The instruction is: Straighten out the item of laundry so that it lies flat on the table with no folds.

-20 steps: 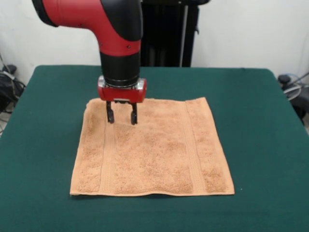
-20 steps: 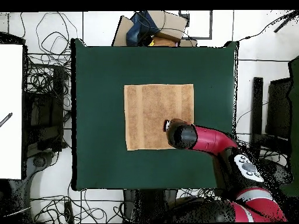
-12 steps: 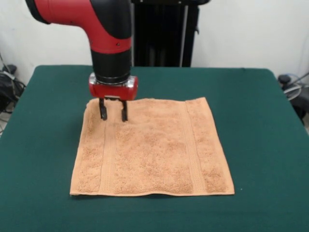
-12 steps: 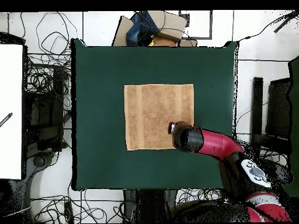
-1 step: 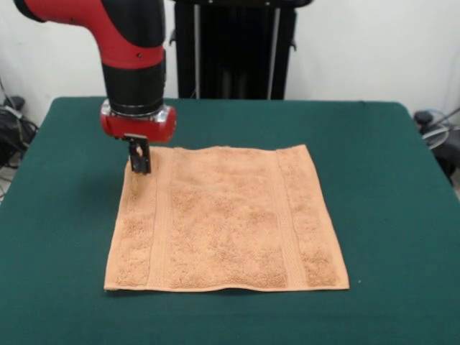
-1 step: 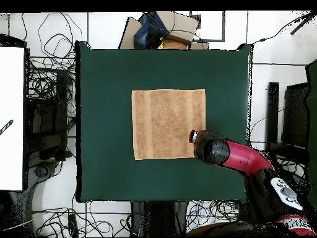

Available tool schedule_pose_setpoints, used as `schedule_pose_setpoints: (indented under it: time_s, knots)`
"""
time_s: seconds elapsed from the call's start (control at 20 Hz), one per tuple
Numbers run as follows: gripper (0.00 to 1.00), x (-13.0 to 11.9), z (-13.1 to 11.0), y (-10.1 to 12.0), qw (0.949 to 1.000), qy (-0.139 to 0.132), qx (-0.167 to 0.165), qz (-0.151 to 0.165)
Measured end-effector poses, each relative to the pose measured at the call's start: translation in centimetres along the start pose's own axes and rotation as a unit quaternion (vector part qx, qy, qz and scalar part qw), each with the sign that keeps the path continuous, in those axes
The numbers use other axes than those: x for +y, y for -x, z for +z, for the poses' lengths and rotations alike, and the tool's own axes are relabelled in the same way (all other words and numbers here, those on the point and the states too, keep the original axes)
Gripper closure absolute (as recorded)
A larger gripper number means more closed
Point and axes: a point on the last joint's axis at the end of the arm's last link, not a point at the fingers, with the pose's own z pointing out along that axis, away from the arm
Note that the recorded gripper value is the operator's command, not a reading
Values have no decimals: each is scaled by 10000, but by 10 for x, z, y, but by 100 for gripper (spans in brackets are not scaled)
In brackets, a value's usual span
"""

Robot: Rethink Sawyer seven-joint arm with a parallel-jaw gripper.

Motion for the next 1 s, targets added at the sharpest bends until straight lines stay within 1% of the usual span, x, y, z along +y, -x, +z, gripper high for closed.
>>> schedule_pose_setpoints:
  time_s: [0.3,0.45,0.5,0.65,0.75,0.85,0.9,1.0]
  knots:
    - [100,-2,-7,1,10000,-72,-28,-22]
    - [100,-1,-5,2,10000,-85,-28,-37]
    - [100,-2,2,1,10000,-66,-5,-13]
    - [100,-10,37,0,9999,13,-41,101]
    - [100,-14,50,1,9998,46,-101,154]
    - [100,-13,47,1,9999,43,-122,41]
    - [100,-12,47,1,9998,-1,-167,-77]
    - [100,-10,47,0,9996,-88,-224,-162]
